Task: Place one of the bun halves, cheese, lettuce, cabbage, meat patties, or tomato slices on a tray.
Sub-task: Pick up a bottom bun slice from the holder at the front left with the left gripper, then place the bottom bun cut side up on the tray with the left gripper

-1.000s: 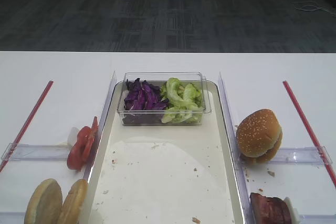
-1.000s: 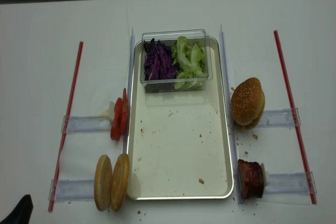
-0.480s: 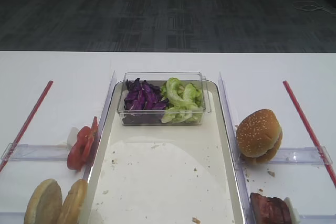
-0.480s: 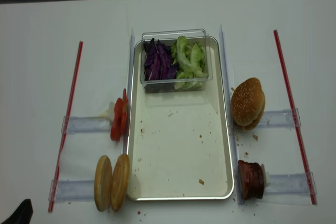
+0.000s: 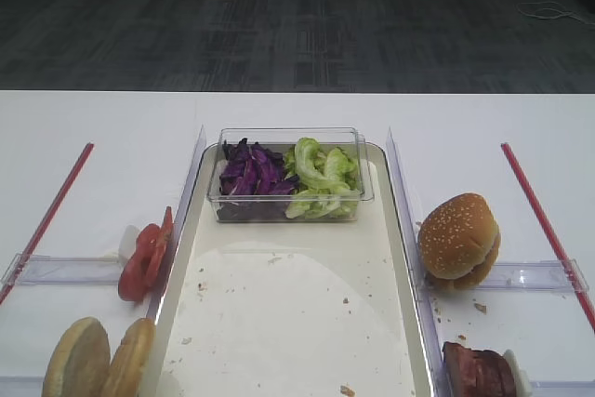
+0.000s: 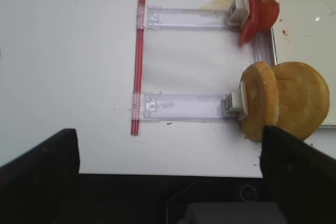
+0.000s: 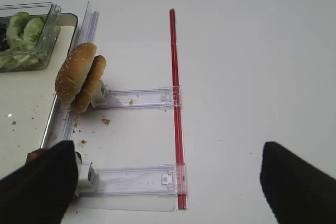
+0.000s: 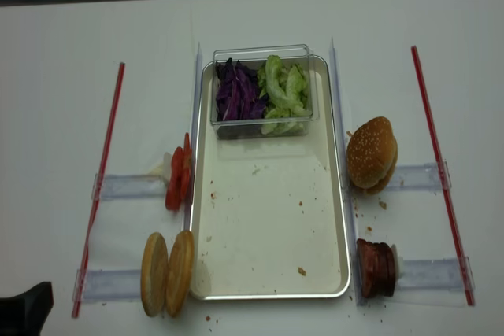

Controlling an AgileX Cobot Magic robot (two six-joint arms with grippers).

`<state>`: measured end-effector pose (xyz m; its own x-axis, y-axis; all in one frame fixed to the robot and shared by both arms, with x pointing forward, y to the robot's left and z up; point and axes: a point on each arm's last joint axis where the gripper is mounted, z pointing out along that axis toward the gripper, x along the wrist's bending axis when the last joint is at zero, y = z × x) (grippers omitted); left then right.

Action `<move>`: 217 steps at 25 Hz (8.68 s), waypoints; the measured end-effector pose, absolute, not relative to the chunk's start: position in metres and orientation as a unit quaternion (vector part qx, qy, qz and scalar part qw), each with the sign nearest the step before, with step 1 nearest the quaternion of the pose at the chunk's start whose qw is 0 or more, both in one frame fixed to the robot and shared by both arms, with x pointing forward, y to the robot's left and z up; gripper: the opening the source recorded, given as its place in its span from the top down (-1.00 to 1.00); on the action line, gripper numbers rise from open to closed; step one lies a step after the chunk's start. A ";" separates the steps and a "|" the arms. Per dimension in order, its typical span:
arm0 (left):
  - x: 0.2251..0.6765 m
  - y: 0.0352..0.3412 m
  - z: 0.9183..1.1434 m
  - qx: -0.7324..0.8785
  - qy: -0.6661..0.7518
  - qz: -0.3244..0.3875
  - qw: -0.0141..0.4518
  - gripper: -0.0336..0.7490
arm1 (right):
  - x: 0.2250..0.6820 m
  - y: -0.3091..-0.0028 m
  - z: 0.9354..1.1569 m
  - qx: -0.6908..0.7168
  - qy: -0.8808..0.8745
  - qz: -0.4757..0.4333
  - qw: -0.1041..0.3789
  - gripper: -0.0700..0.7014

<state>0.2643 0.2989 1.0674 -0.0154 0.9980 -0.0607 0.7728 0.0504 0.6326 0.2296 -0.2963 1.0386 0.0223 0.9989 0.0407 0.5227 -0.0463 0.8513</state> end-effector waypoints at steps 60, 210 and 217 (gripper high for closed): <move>0.383 0.205 1.054 0.737 0.668 0.010 0.104 -0.48 | 0.230 -0.296 1.039 0.631 0.603 0.354 0.336 -0.98; 0.451 0.136 0.937 0.654 0.601 -0.281 0.365 0.57 | 0.230 -0.296 1.039 0.631 0.602 0.355 0.336 -0.98; 0.455 0.135 0.925 0.660 0.597 -0.279 0.362 0.57 | 0.230 -0.296 1.039 0.631 0.602 0.355 0.336 -0.98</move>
<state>0.4548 0.1349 0.9247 0.1316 0.5852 -0.8001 0.9893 -0.0263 0.1434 0.2297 -0.2963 1.0387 0.0238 0.9988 0.0432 0.5214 -0.0492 0.8519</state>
